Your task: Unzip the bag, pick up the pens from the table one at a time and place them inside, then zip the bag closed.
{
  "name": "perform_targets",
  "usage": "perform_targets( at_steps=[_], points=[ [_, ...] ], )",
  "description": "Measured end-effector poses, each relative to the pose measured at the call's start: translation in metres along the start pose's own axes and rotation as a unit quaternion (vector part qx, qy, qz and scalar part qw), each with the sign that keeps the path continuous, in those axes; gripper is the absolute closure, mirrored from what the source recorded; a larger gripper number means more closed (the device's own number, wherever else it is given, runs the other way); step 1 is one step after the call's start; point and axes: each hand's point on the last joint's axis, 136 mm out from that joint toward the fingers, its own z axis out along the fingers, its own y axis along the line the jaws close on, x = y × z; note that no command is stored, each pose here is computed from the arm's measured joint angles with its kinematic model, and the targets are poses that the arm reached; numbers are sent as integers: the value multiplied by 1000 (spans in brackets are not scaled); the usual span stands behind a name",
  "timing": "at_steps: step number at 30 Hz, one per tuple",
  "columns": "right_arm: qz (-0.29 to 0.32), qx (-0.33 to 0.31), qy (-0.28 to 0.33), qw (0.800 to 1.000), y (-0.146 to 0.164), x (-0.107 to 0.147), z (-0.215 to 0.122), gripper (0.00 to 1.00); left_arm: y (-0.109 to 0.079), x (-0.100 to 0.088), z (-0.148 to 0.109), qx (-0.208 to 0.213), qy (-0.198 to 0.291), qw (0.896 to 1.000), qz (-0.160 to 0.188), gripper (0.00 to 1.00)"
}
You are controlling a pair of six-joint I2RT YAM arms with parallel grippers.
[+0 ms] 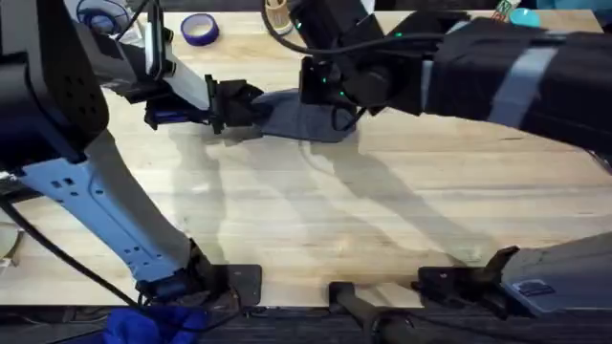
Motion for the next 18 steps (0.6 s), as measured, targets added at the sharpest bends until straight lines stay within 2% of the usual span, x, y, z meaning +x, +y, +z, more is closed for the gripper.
perform_targets(
  at_steps=[10, 18],
  points=[
    [-2, 28, 8, 1000, -19, 0, -12, 970, -1, -1, 2, 2, -2, 1000, 0, 960],
    [8, 67, 21, 997, -49, -2, -14, 970, -1, -1, 2, 3, -1, 1000, 1, 960]
  ],
)
